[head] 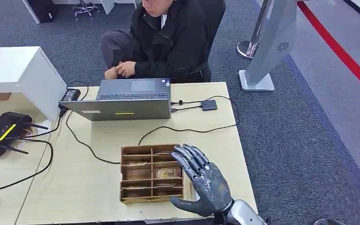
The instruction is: Pass the card to the sensor for recognition and then transmit it.
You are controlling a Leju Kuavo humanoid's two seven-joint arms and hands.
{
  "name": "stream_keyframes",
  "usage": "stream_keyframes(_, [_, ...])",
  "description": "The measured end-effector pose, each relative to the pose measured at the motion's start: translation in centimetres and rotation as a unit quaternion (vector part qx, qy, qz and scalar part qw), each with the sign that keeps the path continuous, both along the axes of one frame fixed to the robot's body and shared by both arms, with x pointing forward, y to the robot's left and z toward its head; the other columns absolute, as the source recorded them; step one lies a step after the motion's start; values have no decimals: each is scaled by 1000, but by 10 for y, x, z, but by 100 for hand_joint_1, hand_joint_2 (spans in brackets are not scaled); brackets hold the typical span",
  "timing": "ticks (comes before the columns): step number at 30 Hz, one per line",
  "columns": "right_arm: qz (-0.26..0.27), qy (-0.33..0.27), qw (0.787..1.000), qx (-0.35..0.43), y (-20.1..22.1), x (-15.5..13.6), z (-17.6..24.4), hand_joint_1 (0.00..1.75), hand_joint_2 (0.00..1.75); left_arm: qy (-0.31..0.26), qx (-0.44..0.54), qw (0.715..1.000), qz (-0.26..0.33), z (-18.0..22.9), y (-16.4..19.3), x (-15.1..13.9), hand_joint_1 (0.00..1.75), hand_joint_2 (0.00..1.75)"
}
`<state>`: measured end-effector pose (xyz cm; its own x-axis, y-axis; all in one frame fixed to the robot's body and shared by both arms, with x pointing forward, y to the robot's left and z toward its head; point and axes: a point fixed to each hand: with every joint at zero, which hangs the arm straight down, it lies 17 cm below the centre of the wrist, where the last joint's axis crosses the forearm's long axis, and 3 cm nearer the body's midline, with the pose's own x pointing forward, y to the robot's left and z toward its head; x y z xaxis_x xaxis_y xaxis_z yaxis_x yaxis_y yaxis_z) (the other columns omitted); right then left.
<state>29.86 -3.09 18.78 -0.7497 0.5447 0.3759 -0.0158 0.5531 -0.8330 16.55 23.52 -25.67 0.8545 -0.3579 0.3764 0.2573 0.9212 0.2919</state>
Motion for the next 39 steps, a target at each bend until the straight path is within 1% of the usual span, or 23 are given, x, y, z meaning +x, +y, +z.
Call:
stream_keyframes(5, [12,10,999,-32,11,0,-20,0,175,0,0,1000,-3,1,-1,3,0,0])
stream_keyframes(10, [17,15,999,-44,15,-1,-30,0,175,1,1,1000,-3,1,-1,3,0,0])
stream_keyframes(13, [14,15,998,-65,17,1,-38,0,175,1,1,1000,-5,1,-1,3,0,0])
stream_keyframes(19, [5,17,993,-116,21,4,-66,0,175,6,1,1000,-13,0,-2,3,0,0])
stream_keyframes(26, [-7,16,987,-158,21,7,-87,0,175,6,0,1000,-18,0,-4,3,0,0])
stream_keyframes(34, [-10,20,984,-177,20,9,-99,0,175,6,-1,1000,-21,1,-7,4,0,0])
stream_keyframes(36, [-10,21,984,-178,21,10,-100,3,175,6,-1,1000,-21,1,-7,4,0,0])
stream_keyframes(39, [-9,23,984,-175,22,10,-100,3,175,6,-1,1000,-21,1,-7,4,0,0])
